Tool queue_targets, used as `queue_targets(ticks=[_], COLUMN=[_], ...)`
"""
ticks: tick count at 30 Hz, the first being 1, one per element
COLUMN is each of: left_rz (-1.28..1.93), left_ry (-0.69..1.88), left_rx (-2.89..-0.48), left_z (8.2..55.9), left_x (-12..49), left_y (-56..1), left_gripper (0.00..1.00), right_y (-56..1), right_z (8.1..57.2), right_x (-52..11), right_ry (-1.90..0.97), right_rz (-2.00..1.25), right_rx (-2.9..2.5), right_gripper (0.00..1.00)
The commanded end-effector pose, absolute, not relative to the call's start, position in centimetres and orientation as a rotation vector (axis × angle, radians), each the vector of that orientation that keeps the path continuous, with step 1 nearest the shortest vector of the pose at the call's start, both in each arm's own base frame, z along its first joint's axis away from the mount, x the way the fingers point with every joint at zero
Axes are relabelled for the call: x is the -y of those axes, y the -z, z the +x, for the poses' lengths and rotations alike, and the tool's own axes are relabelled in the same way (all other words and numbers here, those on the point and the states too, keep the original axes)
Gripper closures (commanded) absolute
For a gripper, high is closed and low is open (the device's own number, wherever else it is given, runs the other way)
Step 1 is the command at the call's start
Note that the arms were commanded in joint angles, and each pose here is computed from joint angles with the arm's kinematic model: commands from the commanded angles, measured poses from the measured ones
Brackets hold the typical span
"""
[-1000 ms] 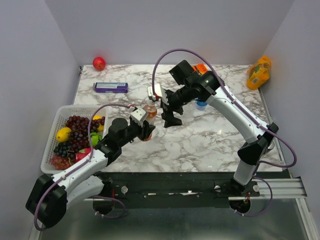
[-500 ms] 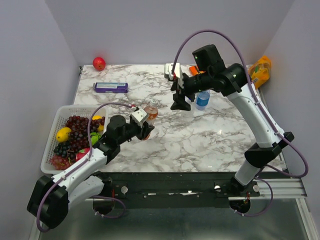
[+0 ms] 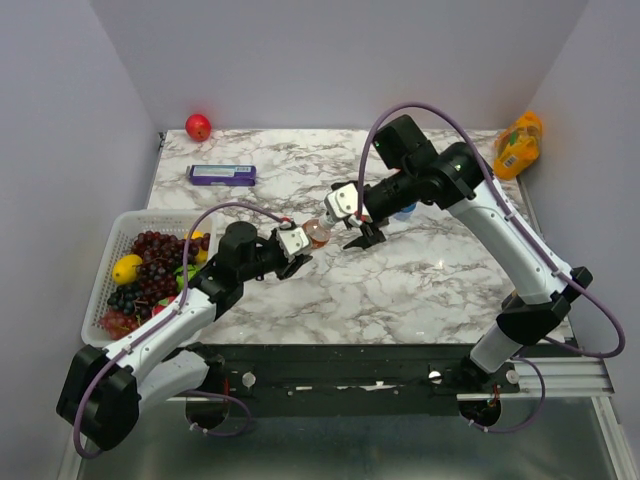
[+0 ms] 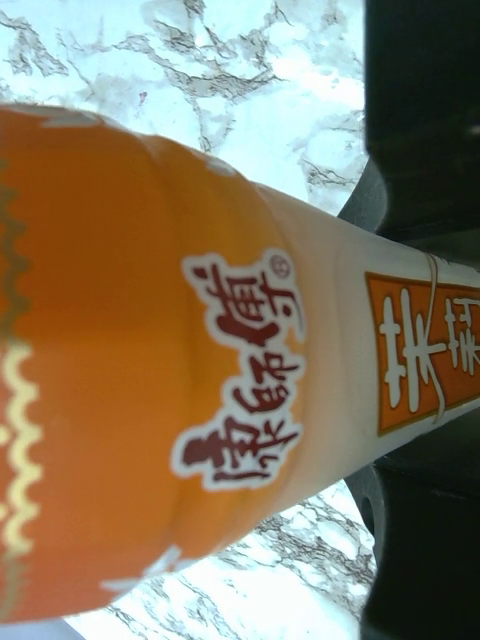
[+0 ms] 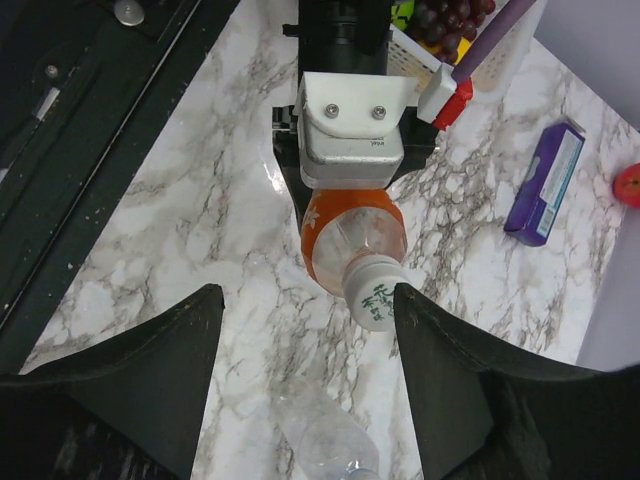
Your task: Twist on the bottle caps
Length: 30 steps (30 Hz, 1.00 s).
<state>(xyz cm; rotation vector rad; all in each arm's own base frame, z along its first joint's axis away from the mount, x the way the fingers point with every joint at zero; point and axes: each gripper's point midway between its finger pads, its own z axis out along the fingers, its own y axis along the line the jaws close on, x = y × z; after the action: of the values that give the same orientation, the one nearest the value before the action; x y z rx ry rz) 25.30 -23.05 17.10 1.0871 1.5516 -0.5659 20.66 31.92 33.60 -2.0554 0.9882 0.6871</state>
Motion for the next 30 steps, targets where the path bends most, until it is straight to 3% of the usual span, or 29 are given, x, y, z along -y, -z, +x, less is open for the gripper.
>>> queue_targets(ticks=[1, 7, 19, 30], left_rz=[1.186, 1.229, 1.217, 1.18], left_ry=[0.555, 0.543, 0.514, 0.503], left_rx=[-1.485, -1.448, -1.411, -1.424], left_z=[24.6, 24.2, 24.5, 25.0], left_x=[23.5, 23.6, 23.5, 23.4], left_y=[-17.8, -18.1, -19.2, -19.4], left_gripper=[1.0, 1.0, 1.0, 1.0], right_y=[-32.8, -32.7, -30.3, -30.0], right_z=[19.5, 19.6, 19.2, 19.7], right_x=[-31.6, -31.8, -30.9, -31.5], right_ry=[-0.723, -0.716, -0.728, -0.76], right_rz=[-2.115, -2.126, -2.253, -2.215], right_rx=[-0.939, -0.91, -0.927, -1.046], right_gripper=[0.24, 0.24, 0.34, 0.6])
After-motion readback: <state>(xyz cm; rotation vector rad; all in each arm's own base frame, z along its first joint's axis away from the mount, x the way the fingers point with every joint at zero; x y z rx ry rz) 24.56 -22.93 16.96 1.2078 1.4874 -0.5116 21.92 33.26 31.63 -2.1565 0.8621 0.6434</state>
